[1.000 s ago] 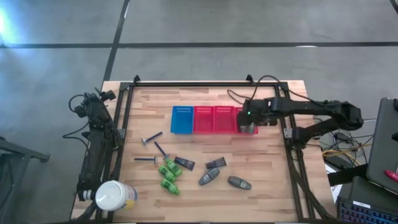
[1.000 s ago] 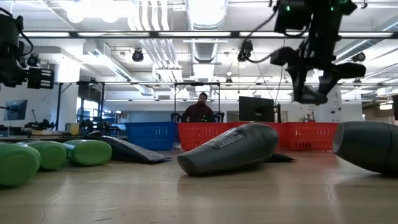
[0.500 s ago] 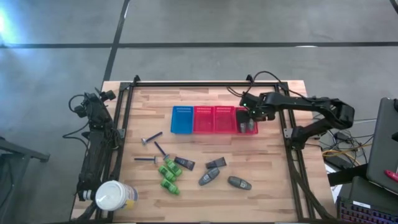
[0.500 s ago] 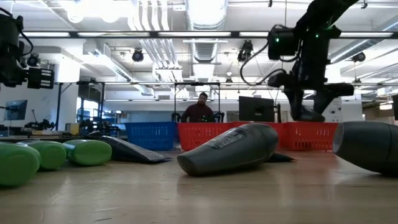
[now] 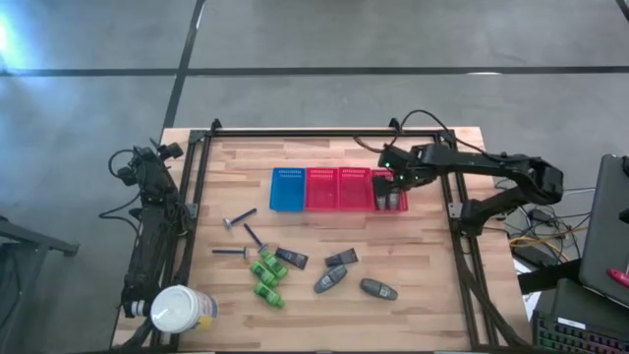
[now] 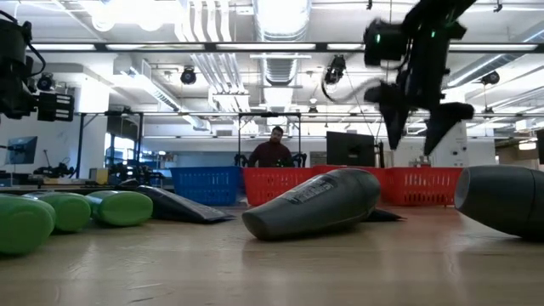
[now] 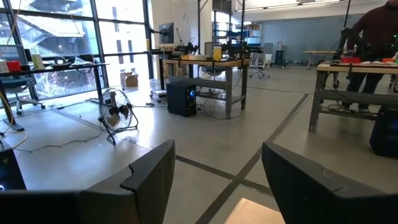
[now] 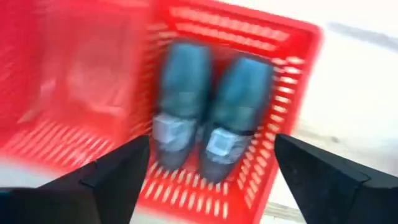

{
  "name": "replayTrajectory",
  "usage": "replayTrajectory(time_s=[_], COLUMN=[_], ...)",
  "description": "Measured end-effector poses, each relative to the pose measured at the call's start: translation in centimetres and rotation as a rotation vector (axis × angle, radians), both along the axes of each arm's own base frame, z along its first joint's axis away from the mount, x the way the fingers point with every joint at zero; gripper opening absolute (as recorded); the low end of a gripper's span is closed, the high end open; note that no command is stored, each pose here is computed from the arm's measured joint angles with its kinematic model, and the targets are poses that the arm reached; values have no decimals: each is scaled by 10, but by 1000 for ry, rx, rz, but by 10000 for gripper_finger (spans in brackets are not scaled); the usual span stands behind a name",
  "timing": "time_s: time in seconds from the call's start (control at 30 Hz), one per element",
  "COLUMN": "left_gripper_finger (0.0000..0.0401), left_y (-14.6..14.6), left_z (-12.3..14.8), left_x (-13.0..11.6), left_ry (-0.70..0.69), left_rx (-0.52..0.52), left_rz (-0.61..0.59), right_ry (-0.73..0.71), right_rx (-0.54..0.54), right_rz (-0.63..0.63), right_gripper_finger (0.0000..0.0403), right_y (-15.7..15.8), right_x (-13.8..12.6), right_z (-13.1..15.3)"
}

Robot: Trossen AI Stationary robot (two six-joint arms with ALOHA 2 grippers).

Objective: Pick & Place Travel size toiletries
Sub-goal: Put the gray deodorant into the right red bin

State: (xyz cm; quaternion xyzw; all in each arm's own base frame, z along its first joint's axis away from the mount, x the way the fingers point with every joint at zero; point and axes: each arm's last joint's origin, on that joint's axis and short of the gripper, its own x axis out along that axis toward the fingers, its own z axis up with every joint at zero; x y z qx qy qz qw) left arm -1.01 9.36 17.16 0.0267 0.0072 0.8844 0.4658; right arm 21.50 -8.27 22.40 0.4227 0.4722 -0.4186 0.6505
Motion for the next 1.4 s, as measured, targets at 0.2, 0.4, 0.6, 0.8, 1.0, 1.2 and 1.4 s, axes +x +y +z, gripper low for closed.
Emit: replayTrajectory(time_s=[0.2, 0.4, 0.6, 0.8, 1.0, 1.2, 1.4], left_gripper_finger=[245, 245, 245, 245, 245, 245, 245], left_y=[0, 0, 0, 0, 0, 0, 0], left_z=[0, 0, 0, 0, 0, 0, 0], left_x=[0, 0, 0, 0, 0, 0, 0], left_ry=[0, 0, 0, 0, 0, 0, 0], left_rx=[0, 0, 0, 0, 0, 0, 0], left_rz=[0, 0, 0, 0, 0, 0, 0], right_ry=[-92, -63, -19, 110, 234, 188, 254], right_rx=[25, 65, 88, 71, 63, 73, 125], right_rz=[492, 726, 829, 946, 956, 936, 869], right_gripper_finger=[358, 352, 344, 347, 352, 336, 316], right_y=[67, 153, 216, 253, 264, 270, 269], right_x=[19, 30, 50, 77, 90, 100, 96], right_z=[22, 18, 6, -17, -43, -60, -85])
